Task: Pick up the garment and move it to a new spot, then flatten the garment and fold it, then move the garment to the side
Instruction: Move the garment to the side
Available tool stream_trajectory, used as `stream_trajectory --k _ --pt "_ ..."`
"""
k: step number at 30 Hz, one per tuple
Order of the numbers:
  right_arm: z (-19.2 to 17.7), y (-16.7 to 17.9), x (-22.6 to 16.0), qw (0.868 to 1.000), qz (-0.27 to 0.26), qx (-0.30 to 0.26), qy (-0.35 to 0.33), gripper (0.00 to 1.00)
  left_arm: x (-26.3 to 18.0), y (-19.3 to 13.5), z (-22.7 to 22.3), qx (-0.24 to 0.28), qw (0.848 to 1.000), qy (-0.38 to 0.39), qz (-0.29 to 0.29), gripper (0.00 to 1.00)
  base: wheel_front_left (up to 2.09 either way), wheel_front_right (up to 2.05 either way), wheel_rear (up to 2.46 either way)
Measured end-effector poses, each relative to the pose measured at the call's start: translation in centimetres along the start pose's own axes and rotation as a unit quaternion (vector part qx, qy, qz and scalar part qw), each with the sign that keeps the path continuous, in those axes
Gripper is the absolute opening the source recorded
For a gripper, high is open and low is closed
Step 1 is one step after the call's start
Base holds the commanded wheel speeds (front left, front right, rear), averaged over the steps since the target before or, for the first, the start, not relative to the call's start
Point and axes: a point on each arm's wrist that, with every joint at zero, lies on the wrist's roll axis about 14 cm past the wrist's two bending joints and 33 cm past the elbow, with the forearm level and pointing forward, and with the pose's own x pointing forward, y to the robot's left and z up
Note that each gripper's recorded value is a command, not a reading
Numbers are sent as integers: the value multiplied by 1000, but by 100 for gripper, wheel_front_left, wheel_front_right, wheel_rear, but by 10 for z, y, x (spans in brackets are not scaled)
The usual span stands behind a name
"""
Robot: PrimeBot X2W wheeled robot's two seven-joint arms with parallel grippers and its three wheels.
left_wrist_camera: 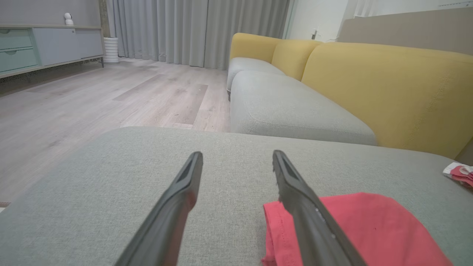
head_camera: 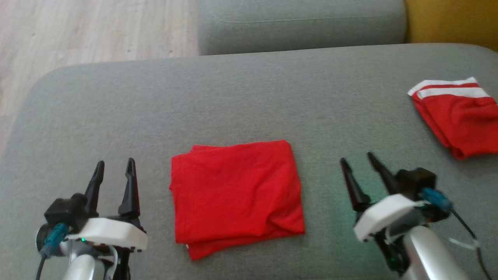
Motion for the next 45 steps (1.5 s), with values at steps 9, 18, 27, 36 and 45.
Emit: stream_trajectory --k 9,18,27,36,45 --pt "-21 39 39 993 55 35 95 100 -12 20 -1 -6 999 1 33 100 0 0 0" --pt "-86 53 50 963 63 52 257 100 -26 50 0 -3 997 1 82 100 0 0 0" --pt "-93 86 52 928 111 118 335 87 -34 60 -8 -1 995 15 99 100 0 0 0" --pt "-89 89 50 938 108 127 303 0 -30 55 -5 -3 996 8 91 100 0 0 0" --pt "-42 36 61 971 49 108 207 0 -8 22 -3 -6 999 2 32 100 0 0 0"
